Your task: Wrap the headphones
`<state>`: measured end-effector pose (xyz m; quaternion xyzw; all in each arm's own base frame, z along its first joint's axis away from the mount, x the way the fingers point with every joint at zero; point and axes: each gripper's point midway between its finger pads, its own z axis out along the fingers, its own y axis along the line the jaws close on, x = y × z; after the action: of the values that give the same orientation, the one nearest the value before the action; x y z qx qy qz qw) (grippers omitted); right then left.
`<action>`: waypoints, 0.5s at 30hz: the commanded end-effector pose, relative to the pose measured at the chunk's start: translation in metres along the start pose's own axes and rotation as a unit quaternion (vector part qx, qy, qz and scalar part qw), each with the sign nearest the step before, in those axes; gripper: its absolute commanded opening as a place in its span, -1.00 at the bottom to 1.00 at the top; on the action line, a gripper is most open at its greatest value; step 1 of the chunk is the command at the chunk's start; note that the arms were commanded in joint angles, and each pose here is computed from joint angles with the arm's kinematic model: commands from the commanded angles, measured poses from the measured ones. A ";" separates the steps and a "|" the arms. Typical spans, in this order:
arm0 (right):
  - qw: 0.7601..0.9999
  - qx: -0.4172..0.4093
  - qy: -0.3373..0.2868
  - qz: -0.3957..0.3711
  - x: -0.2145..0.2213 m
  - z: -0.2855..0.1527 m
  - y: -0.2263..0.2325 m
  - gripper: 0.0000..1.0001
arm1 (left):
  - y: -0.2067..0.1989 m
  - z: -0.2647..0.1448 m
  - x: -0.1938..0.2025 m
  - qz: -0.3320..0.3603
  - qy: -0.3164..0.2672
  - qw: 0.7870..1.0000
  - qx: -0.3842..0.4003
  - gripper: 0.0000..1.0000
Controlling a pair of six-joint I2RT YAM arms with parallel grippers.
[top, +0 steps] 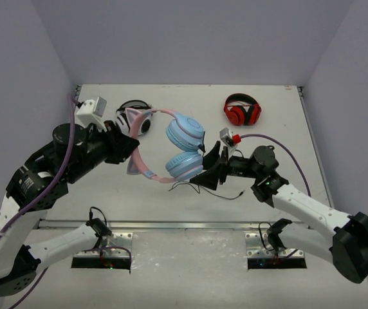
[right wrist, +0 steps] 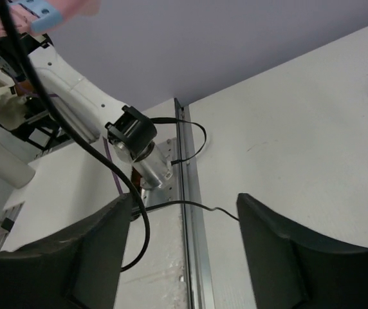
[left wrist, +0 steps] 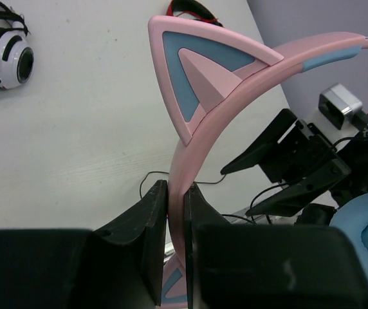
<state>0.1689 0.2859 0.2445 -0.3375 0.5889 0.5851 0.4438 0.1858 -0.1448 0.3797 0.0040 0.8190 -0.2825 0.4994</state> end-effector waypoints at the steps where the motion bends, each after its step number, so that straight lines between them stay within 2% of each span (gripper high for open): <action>1: 0.999 -0.018 -0.035 -0.034 -0.025 0.017 0.010 0.26 | -0.027 -0.010 -0.043 -0.055 -0.087 0.993 0.054 -0.99; 3: 0.998 -0.017 -0.039 -0.037 -0.024 0.022 0.010 -0.07 | -0.027 -0.007 -0.043 -0.057 -0.085 0.993 0.053 -0.99; 4: 0.998 -0.011 -0.042 -0.045 -0.027 0.023 0.008 -0.87 | -0.026 -0.004 -0.041 -0.055 -0.082 0.994 0.047 -0.99; 5: 0.998 0.005 -0.042 -0.044 -0.026 0.022 0.003 -0.97 | -0.023 -0.004 -0.042 -0.055 -0.083 0.994 0.040 -0.99; 6: 0.995 0.061 -0.062 -0.048 -0.034 0.020 -0.015 -0.97 | -0.020 -0.005 -0.044 -0.053 -0.086 0.994 0.032 -0.99; 8: 0.986 0.140 -0.057 -0.064 -0.032 0.007 -0.038 -0.97 | 0.000 -0.006 -0.045 -0.053 -0.097 0.994 -0.020 -0.99; 9: 0.964 0.250 -0.052 -0.070 -0.029 -0.012 -0.075 -0.97 | 0.010 -0.009 -0.046 -0.053 -0.104 0.992 -0.046 -0.99; 11: 0.929 0.354 -0.058 -0.089 -0.036 -0.042 -0.102 -0.97 | 0.033 -0.017 -0.047 -0.049 -0.120 0.986 -0.100 -0.99; 12: 0.888 0.446 -0.050 -0.097 -0.035 -0.073 -0.128 -0.97 | 0.045 -0.021 -0.050 -0.047 -0.134 0.982 -0.128 -0.99; 14: 0.836 0.541 -0.036 -0.085 -0.033 -0.119 -0.154 -0.97 | 0.061 -0.032 -0.048 -0.041 -0.142 0.976 -0.163 -0.99; 15: 0.819 0.568 -0.045 -0.071 -0.038 -0.134 -0.160 -0.97 | 0.075 -0.037 -0.047 -0.034 -0.146 0.969 -0.196 -0.99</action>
<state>0.2711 0.2231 0.2213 -0.1585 0.7135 0.3243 0.6005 0.2027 -0.0925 0.3694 -0.0896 0.8198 -0.1678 0.5401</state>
